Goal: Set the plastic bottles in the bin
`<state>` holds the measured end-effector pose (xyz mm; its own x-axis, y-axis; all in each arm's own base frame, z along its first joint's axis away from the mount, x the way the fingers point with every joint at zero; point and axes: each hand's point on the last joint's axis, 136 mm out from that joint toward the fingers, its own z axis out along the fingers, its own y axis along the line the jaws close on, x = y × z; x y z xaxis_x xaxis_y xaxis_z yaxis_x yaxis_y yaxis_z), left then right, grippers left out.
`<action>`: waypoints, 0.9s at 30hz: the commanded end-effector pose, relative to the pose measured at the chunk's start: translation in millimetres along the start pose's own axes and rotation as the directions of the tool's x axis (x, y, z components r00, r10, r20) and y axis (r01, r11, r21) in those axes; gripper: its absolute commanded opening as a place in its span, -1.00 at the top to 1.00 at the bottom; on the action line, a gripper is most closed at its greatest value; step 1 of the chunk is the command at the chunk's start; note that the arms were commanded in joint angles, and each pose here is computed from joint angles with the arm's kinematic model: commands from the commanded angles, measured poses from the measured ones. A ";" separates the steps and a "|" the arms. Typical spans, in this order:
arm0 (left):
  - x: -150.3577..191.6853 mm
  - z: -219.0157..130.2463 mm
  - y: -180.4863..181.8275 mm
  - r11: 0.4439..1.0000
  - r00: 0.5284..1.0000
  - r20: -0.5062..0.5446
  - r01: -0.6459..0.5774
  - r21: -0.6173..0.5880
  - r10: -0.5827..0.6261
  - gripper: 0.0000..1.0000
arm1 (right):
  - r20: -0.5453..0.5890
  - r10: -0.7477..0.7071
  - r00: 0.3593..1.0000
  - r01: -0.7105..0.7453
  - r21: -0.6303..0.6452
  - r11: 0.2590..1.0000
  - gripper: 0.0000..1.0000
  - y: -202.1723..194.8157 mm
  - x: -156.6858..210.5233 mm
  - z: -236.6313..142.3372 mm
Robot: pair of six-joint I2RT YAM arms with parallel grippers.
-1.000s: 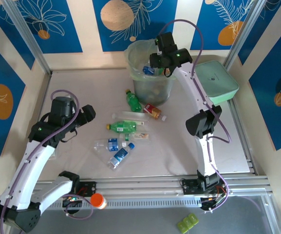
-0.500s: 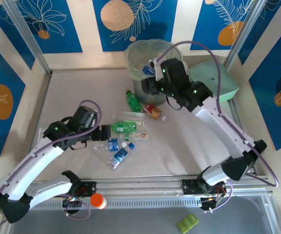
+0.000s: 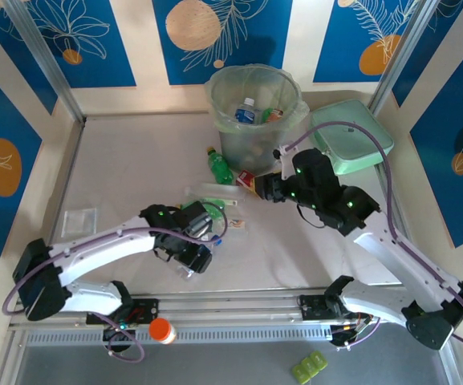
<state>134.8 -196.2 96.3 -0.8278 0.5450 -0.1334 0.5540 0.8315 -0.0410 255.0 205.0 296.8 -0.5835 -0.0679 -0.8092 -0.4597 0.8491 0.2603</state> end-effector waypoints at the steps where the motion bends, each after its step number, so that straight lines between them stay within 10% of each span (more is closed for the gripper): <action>1: -3.3 16.8 3.5 0.998 1.000 -0.018 -0.021 -0.054 0.020 -0.91 | 0.016 0.023 1.000 -0.022 -0.024 0.999 -0.09 0.2 4.7 -1.0; 16: 1.0 76.3 -1.2 0.983 0.991 -0.125 -0.073 -0.168 0.053 -0.48 | -0.016 0.061 0.998 -0.062 -0.045 0.997 -0.08 -9.7 27.1 4.8; 27: -10.5 38.0 -1.3 0.982 0.996 -0.041 -0.080 -0.173 0.074 -0.15 | 0.015 0.081 0.997 -0.080 -0.080 0.994 -0.08 -2.8 18.4 -7.9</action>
<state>141.9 -204.0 34.8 -0.7996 0.5994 -0.0380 0.5903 0.7960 0.1336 243.9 195.0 273.4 -0.6169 -0.0222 -0.7868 -0.4525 0.8279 0.3315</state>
